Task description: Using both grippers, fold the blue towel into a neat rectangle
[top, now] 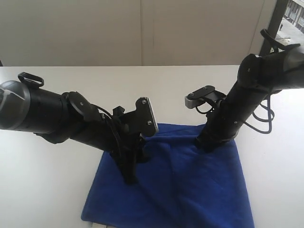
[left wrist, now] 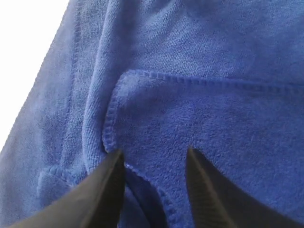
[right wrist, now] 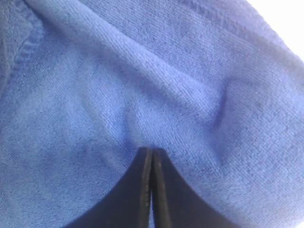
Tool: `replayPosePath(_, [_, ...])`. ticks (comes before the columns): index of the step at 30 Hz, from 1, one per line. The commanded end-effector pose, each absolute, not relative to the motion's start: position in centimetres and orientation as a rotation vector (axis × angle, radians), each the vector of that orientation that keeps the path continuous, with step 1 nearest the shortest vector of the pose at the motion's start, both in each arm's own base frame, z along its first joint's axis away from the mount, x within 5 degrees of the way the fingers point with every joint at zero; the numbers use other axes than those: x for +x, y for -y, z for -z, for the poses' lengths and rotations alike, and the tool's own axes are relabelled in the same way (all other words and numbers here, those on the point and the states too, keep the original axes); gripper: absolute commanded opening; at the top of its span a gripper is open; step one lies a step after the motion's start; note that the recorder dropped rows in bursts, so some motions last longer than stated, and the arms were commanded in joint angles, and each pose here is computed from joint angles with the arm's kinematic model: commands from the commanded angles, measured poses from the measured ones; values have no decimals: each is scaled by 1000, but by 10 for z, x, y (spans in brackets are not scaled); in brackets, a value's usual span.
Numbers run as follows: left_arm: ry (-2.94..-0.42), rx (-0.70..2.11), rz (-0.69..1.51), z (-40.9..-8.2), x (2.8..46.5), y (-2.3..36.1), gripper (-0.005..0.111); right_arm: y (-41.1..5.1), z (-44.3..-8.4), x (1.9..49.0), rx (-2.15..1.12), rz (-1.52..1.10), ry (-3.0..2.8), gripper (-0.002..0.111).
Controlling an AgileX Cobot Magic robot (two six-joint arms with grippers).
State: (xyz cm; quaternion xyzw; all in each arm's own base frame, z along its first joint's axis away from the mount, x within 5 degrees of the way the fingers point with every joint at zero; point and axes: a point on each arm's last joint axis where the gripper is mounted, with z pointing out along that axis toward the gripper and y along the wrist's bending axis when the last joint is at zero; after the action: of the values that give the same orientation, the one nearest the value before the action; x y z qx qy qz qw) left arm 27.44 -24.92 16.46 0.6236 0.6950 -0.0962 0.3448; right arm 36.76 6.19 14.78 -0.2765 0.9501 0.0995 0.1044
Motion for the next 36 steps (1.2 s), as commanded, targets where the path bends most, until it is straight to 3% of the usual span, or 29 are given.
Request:
replayPosePath(1, [-1838, 1590, 224, -160, 273, 245, 47, -60, -139, 370, -800, -303, -2823, 0])
replayPosePath(10, [-1862, 1586, 194, -153, 271, 239, 38, -60, -125, 370, -806, -320, -2863, 0])
replayPosePath(19, [-1856, 1585, 193, -155, 271, 239, 1, -60, -125, 370, -807, -321, -2865, 0])
replayPosePath(36, [-1761, 1580, 124, -183, 269, 222, 0, -60, -125, 370, -807, -321, -2865, 0])
